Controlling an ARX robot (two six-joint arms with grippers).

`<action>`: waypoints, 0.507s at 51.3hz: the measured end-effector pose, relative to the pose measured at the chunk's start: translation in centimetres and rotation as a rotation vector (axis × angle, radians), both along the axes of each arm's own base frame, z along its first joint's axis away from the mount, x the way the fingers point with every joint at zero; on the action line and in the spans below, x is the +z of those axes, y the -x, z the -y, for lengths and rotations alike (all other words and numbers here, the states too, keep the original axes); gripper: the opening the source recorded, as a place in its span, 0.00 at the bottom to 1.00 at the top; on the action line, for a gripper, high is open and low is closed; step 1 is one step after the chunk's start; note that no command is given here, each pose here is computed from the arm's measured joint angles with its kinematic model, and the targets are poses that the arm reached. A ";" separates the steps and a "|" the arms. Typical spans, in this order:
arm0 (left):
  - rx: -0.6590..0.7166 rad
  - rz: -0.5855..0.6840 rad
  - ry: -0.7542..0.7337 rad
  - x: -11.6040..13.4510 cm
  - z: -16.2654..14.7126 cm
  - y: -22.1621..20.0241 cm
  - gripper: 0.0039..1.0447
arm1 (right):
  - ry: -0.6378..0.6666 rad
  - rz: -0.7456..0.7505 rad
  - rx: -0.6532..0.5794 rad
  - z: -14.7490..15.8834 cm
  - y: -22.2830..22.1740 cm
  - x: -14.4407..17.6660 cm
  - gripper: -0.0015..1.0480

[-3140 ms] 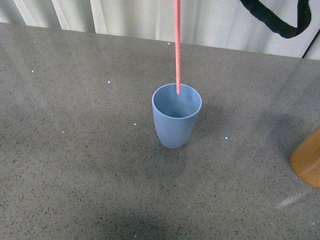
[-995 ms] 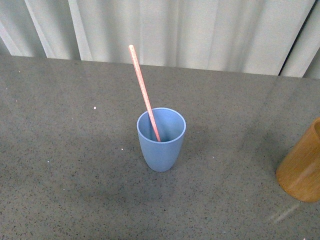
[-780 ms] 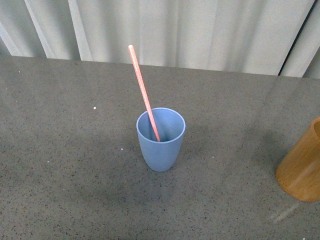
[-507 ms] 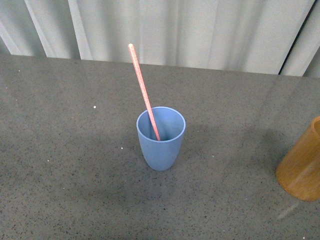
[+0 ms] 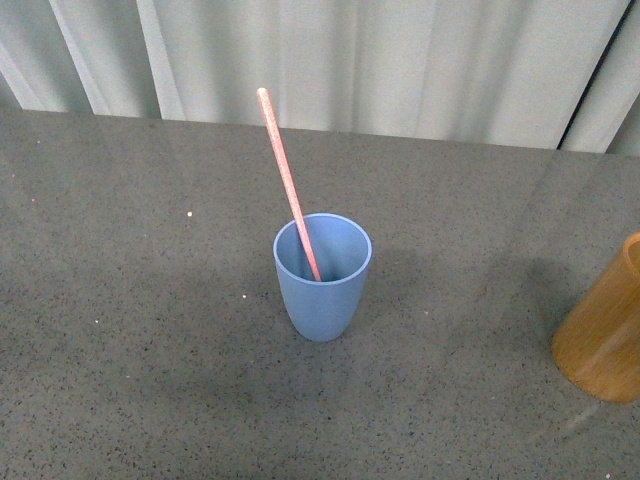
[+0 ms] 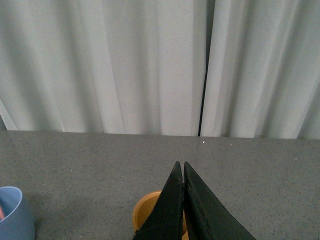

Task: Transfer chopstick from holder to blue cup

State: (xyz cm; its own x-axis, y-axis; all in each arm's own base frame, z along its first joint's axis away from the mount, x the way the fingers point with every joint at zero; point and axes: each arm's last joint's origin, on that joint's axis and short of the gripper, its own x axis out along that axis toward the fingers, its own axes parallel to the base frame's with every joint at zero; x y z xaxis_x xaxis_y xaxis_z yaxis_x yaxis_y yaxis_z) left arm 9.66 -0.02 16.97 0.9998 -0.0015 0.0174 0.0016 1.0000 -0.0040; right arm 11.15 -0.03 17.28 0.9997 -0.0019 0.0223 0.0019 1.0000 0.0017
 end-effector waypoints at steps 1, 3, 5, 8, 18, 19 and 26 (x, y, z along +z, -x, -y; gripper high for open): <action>0.000 0.000 0.000 0.0 0.0 0.0 0.94 | 0.000 0.002 0.000 0.0 0.0 0.0 0.01; 0.000 0.000 0.000 0.0 0.0 0.0 0.94 | 0.000 0.000 0.000 0.0 0.1 0.0 0.01; 0.000 0.000 0.000 0.0 0.0 0.0 0.94 | 0.000 0.000 0.000 0.0 0.1 0.0 0.01; 0.000 0.000 0.000 0.0 0.0 0.0 0.94 | 0.000 -0.001 0.000 0.0 0.2 0.0 0.01; 0.000 0.000 0.000 0.0 0.0 0.0 0.94 | 0.000 -0.037 0.000 0.0 1.1 -0.5 0.01; 0.000 0.000 0.000 0.0 0.0 0.0 0.94 | 0.000 -0.037 0.000 0.0 1.1 -0.6 0.01; 0.000 0.001 0.000 0.0 0.0 0.0 0.94 | 0.000 -0.005 0.000 0.0 1.5 -0.3 0.01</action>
